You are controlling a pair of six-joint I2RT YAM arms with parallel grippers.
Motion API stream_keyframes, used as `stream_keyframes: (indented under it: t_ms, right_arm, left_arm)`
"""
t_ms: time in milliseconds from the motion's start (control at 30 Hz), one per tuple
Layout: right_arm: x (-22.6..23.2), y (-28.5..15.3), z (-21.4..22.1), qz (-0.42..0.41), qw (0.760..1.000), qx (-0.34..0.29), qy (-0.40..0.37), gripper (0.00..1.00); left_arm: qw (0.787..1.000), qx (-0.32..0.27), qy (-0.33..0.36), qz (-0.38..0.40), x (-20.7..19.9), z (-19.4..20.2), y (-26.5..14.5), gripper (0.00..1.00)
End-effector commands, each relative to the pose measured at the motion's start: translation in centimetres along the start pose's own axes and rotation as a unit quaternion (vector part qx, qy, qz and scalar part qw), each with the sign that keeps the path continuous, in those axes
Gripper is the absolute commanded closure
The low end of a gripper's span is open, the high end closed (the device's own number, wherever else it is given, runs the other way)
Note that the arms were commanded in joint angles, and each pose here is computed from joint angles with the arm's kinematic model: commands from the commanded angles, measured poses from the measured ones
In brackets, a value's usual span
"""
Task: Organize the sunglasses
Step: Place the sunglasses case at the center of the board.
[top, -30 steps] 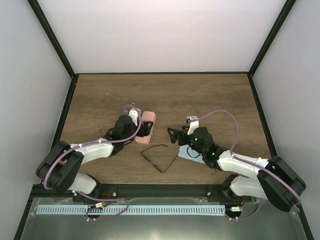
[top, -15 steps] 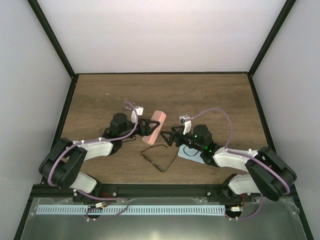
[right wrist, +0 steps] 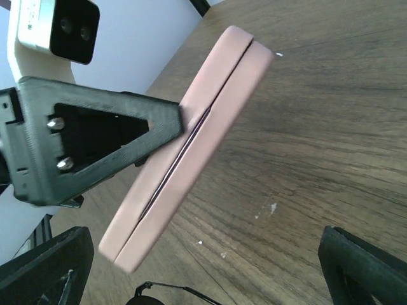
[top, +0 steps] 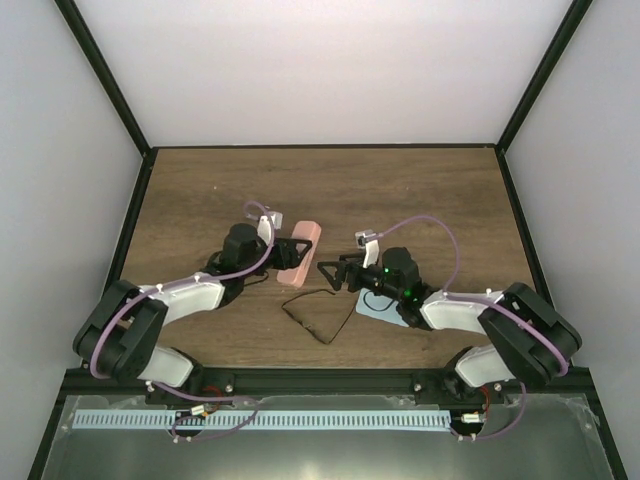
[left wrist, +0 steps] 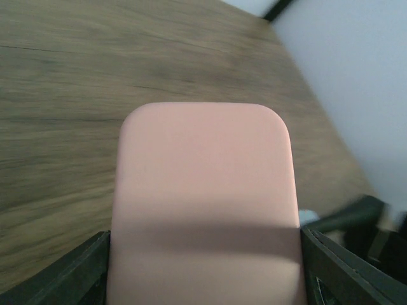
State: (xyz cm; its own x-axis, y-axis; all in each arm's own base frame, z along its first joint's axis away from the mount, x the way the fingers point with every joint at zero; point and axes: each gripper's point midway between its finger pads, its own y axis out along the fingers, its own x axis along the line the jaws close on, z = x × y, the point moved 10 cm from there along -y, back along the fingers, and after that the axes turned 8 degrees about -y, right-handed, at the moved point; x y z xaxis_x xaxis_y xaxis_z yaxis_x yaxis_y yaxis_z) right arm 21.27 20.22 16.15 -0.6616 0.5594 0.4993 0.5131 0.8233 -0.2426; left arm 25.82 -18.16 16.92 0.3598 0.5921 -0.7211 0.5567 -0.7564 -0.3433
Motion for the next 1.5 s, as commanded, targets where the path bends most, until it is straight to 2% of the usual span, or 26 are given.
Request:
stream_keyframes:
  t_ms: [0, 333, 467, 567, 633, 700, 833, 967, 1067, 1167, 1300, 1467]
  right_arm:
    - [0.1, 0.0, -2.0, 0.037, 0.999, -0.026, 0.003, 0.00]
    - [-0.5, -0.7, -2.4, 0.106, 0.994, -0.027, 0.004, 0.00]
    - [-0.5, -1.3, -2.8, 0.133, 0.991, -0.032, -0.006, 0.00]
    - [-0.5, -1.7, -3.2, 0.154, 0.987, -0.034, -0.012, 0.00]
    - [-0.6, -1.7, -3.5, 0.170, 0.985, -0.034, -0.013, 0.00]
    - [-0.7, -1.5, -3.6, 0.185, 0.982, -0.030, -0.012, 0.00]
    - [-0.5, 0.1, -2.9, 0.236, 0.971, -0.004, -0.028, 0.00]
    - [0.5, 4.0, -2.6, 0.288, 0.955, 0.057, -0.049, 0.00]
    - [1.0, 7.1, -2.9, 0.335, 0.938, 0.082, -0.045, 0.00]
    - [1.1, 9.1, -2.8, 0.349, 0.932, 0.088, -0.032, 0.00]
    - [0.7, 11.3, -2.4, 0.354, 0.930, 0.096, -0.009, 0.00]
    - [0.1, 13.4, -2.0, 0.373, 0.922, 0.108, 0.007, 0.00]
  left_arm:
    - [0.988, -0.048, 0.015, -0.148, 1.7, -1.6, 0.4, 0.28]
    - [0.962, -0.009, 0.031, -0.272, 3.4, -1.8, 7.3, 0.27]
    - [0.961, 0.012, 0.024, -0.276, 3.7, -1.4, 9.9, 0.20]
    - [0.967, 0.010, 0.018, -0.253, 3.4, -1.6, 10.2, 0.16]
    - [0.971, 0.000, 0.018, -0.240, 2.7, -1.9, 9.7, 0.07]
    - [0.972, -0.017, 0.019, -0.235, 2.1, -2.4, 8.6, 0.03]
    - [0.966, -0.070, -0.007, -0.249, 1.9, -3.6, 4.9, 0.03]
    - [0.955, -0.109, -0.039, -0.272, 3.6, -4.6, 1.1, 0.03]
    - [0.949, -0.129, -0.079, -0.276, 6.0, -3.4, -1.1, 0.03]
    - [0.948, -0.162, -0.118, -0.247, 7.2, -1.9, -2.9, 0.04]
    - [0.939, -0.173, -0.123, -0.270, 7.7, -1.0, -4.2, 0.04]
    - [0.940, -0.183, -0.114, -0.266, 7.2, -0.9, -5.1, 0.04]
